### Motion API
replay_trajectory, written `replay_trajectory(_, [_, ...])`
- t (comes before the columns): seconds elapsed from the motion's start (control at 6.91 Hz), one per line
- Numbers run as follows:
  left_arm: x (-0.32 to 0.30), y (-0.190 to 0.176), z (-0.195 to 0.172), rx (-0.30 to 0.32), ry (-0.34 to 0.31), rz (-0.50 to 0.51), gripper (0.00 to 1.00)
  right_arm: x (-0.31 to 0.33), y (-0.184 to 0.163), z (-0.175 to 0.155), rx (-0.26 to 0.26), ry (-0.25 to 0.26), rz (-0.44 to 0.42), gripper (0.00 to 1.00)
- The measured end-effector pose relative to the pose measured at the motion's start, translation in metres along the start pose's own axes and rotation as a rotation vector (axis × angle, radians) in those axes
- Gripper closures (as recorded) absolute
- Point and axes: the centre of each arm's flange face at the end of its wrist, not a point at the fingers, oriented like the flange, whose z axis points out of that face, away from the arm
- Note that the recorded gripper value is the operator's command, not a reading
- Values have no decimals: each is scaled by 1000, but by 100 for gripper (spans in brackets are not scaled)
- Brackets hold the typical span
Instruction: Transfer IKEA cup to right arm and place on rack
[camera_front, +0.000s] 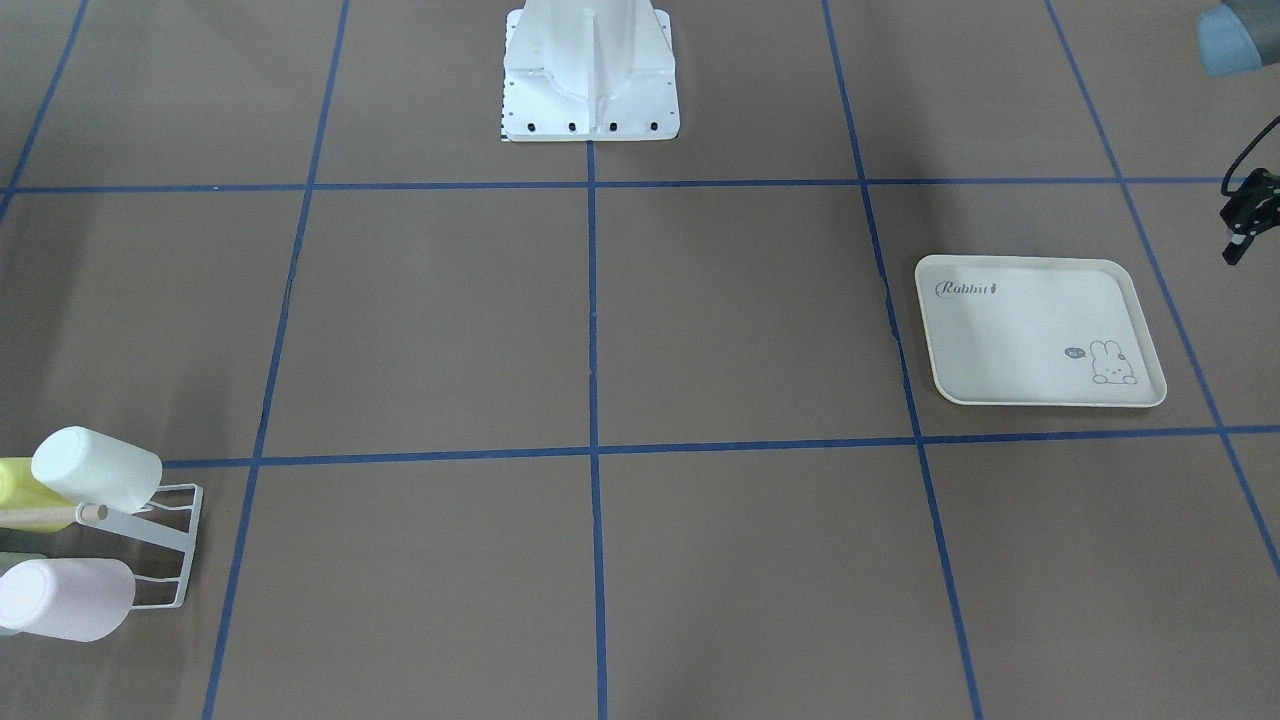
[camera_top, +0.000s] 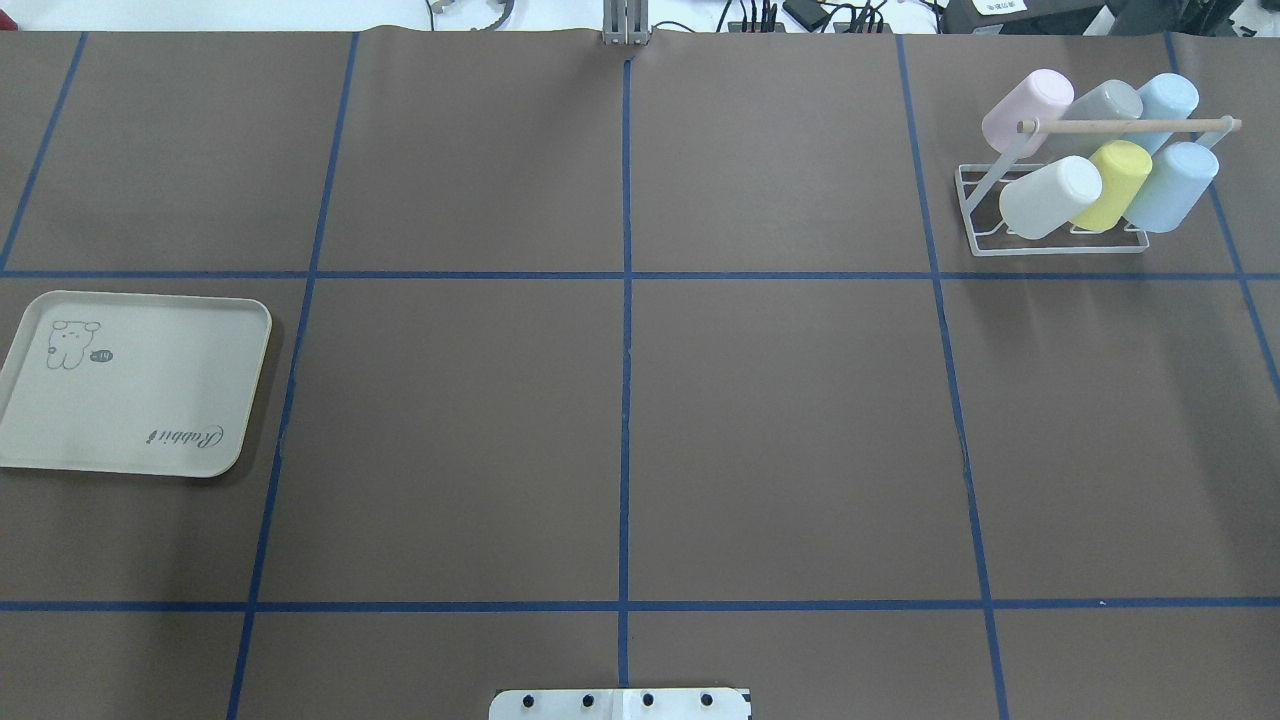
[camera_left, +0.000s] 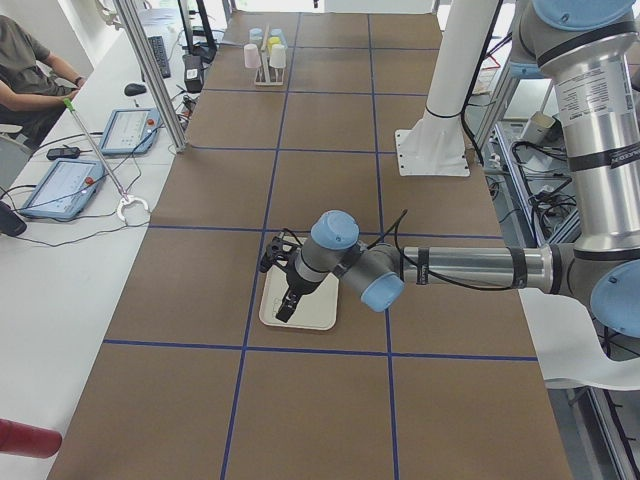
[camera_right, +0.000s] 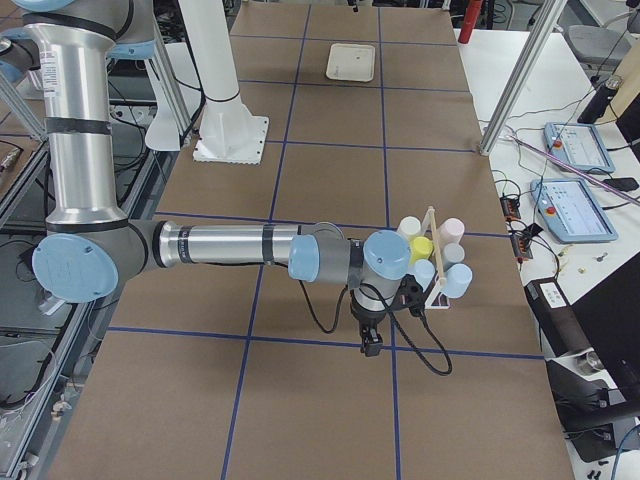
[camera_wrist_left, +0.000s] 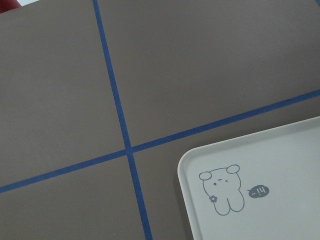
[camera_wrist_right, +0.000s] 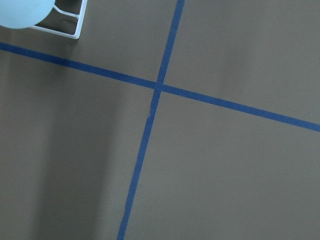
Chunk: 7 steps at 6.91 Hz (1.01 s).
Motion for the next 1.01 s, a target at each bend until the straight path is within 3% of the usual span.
replay_trajectory(0.14, [-1, 0, 1, -19, -3, -9, 0, -1, -1, -2, 31, 1, 35, 0])
replay_trajectory(0.43, [0, -4, -1, -125, -40, 19, 0, -4, -1, -5, 93, 4, 97, 0])
replay_trajectory(0.72, [-14, -23, -17, -237, -80, 107, 0, -6, -1, -6, 111, -3, 114, 0])
replay_trajectory(1.01, [-46, -27, -30, -282, -86, 141, 0, -7, -3, -7, 114, -13, 116, 0])
